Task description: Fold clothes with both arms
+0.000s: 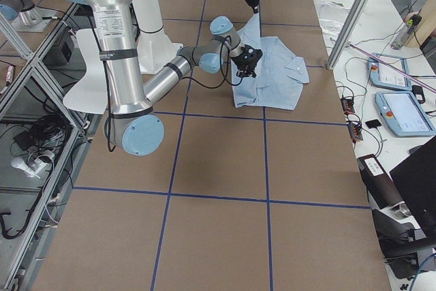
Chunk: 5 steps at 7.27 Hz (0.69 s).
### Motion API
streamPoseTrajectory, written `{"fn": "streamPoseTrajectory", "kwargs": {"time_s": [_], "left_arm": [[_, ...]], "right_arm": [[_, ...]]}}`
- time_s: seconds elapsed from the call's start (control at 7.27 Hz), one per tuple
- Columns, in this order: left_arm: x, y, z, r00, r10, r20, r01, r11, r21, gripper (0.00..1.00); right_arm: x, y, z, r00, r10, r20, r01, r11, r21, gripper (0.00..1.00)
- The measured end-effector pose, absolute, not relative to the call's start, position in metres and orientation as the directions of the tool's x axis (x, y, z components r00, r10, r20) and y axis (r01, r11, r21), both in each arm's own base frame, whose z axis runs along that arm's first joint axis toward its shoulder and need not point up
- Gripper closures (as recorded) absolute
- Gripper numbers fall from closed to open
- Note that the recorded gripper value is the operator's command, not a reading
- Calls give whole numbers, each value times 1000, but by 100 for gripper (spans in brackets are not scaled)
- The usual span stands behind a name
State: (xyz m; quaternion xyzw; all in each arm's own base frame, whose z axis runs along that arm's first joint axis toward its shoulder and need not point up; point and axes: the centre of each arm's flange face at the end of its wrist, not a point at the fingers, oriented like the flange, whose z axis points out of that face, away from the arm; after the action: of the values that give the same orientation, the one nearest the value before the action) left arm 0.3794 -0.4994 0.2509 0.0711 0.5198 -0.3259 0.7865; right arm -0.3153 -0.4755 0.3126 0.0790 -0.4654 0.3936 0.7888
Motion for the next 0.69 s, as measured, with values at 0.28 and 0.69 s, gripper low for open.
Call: {"fn": "streamPoseTrajectory", "kwargs": {"time_s": [0.28,0.69], "left_arm": [[407,-537,276,229,-429,-874,595,772,-223,100],[427,-595,321,183,-408,-894,617,756,-219,100]], "right_arm": [[-332,-542,313,313,546,777,-700,685,-200,100],[-350,-612,321,383,552,740,-709,689,-147,100]]}}
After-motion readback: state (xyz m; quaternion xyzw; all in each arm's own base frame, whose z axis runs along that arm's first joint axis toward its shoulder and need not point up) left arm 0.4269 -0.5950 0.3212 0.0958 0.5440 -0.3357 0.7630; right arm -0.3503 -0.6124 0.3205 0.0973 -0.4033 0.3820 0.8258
